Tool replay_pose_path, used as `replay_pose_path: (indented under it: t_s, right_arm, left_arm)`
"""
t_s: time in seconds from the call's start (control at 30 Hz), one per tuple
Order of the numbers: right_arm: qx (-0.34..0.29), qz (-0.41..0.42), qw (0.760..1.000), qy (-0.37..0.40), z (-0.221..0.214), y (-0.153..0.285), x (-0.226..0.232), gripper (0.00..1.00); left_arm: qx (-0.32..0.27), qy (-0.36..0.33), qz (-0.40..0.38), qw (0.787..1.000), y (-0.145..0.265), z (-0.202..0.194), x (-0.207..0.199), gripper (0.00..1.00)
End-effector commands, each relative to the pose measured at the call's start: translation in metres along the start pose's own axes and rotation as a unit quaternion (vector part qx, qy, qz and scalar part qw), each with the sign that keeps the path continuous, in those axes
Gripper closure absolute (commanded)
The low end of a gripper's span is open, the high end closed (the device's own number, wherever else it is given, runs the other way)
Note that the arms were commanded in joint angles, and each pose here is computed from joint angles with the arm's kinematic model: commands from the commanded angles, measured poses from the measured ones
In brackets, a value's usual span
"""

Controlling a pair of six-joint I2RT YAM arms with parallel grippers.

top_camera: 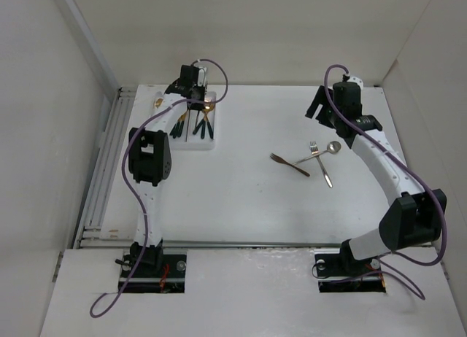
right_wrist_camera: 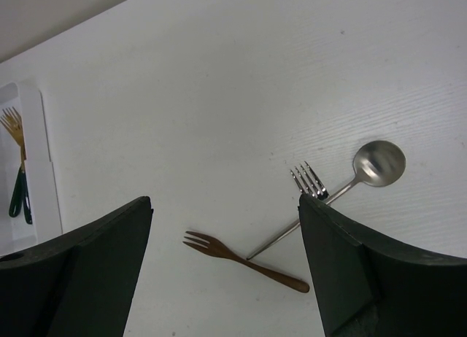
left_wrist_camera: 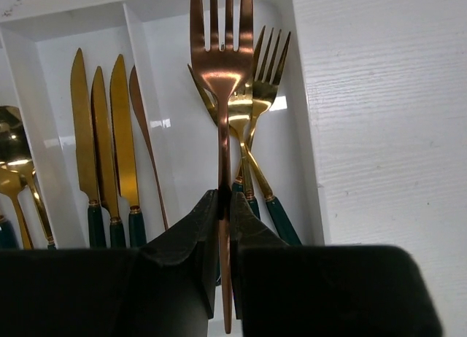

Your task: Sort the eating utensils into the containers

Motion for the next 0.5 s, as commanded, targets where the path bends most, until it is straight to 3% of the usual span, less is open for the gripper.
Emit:
replay_pose_path:
  t_s: [0.0, 0.3, 0.43, 0.47]
  right_arm:
    - [-0.029, 0.013, 0.999, -0.007, 0.018, 0.009, 0.013, 0.13]
    - [-0.025, 0.010, 1.000, -0.006, 0.017, 0.010, 0.012, 0.13]
    - [-0.028, 0.007, 1.000, -0.006, 0.015, 0.013, 0.009, 0.13]
    - [-0.032, 0.010, 0.999, -0.007, 0.018, 0.017, 0.009, 0.13]
  left_arm:
    - [-0.014, 0.015, -0.003, 1.000, 0.003, 0.005, 0.002, 1.00]
    - [0.068, 0.042, -0.027, 0.996, -0.025, -0.049, -0.009, 0.99]
    - [0.079, 0.058, -0.020, 0.995, -0.025, -0.055, -0.009, 0.68]
    - [0.079, 0.058, -0.020, 0.995, -0.025, -0.055, -0.009, 0.67]
Point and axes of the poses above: each gripper's point midway between its finger pads, its own y axis back along the fingers, its own x axis along the line the jaws close on, z = x × y, the point moved 6 cm from there along y, back along the fingers, and after that the axes turned 6 degrees about -y, right-handed, at the moved point
